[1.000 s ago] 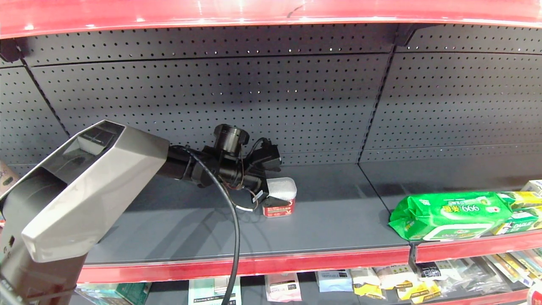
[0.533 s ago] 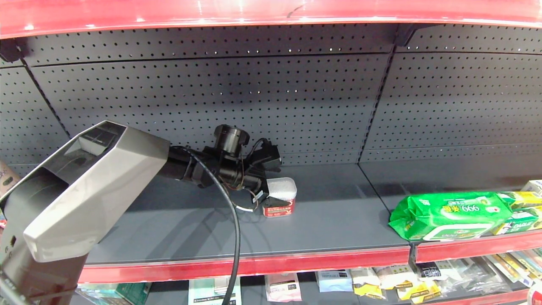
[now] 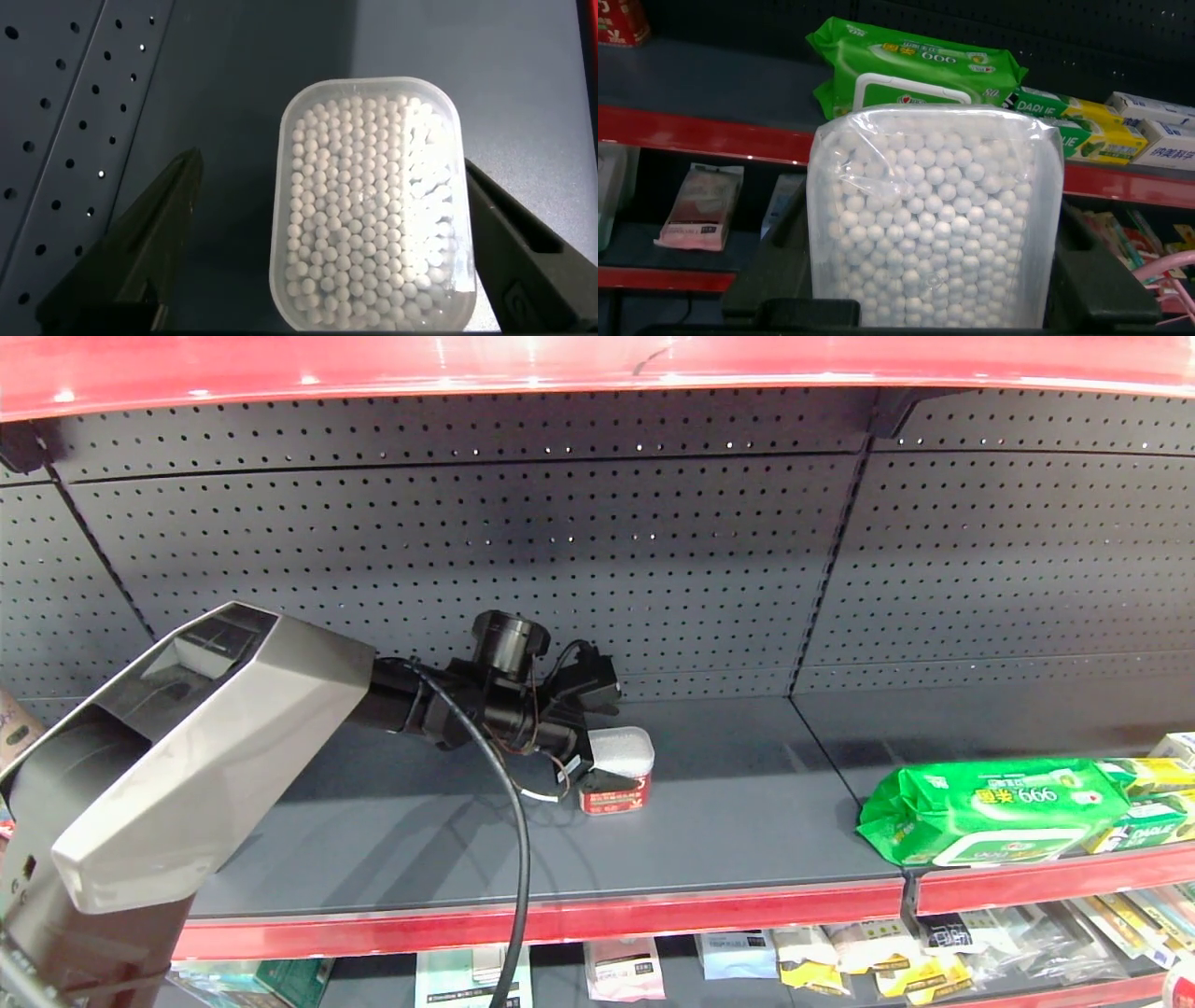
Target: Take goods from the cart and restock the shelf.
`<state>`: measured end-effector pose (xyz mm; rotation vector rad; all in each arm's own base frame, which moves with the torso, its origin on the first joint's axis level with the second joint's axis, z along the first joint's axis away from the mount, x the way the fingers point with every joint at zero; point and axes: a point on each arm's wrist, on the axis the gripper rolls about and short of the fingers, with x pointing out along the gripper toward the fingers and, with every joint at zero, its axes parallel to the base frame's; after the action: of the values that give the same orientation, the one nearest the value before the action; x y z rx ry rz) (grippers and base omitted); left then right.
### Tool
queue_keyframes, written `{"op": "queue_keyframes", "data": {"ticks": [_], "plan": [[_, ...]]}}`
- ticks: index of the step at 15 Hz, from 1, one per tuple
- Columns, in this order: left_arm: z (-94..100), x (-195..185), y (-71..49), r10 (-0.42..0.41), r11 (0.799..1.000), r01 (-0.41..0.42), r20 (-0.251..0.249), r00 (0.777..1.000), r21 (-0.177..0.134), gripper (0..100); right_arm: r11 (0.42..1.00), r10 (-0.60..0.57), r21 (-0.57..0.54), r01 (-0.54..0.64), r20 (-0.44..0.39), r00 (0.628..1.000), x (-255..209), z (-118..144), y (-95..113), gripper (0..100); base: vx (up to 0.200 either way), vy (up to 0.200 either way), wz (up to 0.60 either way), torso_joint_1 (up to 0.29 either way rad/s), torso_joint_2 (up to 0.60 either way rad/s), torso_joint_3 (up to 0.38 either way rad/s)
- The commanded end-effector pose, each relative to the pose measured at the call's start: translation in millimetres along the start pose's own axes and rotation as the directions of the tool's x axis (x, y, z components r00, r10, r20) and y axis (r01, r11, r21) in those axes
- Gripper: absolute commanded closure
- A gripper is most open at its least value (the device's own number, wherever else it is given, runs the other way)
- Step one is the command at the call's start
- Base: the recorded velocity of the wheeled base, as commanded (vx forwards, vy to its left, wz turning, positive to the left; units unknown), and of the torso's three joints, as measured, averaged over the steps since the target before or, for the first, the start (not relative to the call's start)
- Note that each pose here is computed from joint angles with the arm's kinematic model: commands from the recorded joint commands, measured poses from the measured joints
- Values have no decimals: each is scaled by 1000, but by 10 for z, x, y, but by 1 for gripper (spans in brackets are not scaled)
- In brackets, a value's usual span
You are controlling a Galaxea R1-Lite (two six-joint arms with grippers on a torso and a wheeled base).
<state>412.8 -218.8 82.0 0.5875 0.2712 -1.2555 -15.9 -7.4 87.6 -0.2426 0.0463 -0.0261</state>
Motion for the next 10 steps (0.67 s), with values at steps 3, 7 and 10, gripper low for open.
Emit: {"op": "queue_keyframes", "data": {"ticks": [3, 7, 10], "plan": [[-10, 5, -1, 0, 1000, 0, -3, 1000, -2, 100, 1000, 1, -1, -1, -2, 1000, 2, -3, 1, 100, 0, 0, 0, 0, 0, 0], [-17, 7, -6, -1, 1000, 1, -5, 1000, -3, 100, 1000, 1, 0, -1, -1, 1000, 1, 1, 0, 100, 0, 0, 0, 0, 0, 0], [-16, -3, -17, -9, 1000, 9, -1, 1000, -4, 100, 1000, 1, 0, -1, -1, 1000, 1, 1, 0, 100, 0, 0, 0, 0, 0, 0]]}}
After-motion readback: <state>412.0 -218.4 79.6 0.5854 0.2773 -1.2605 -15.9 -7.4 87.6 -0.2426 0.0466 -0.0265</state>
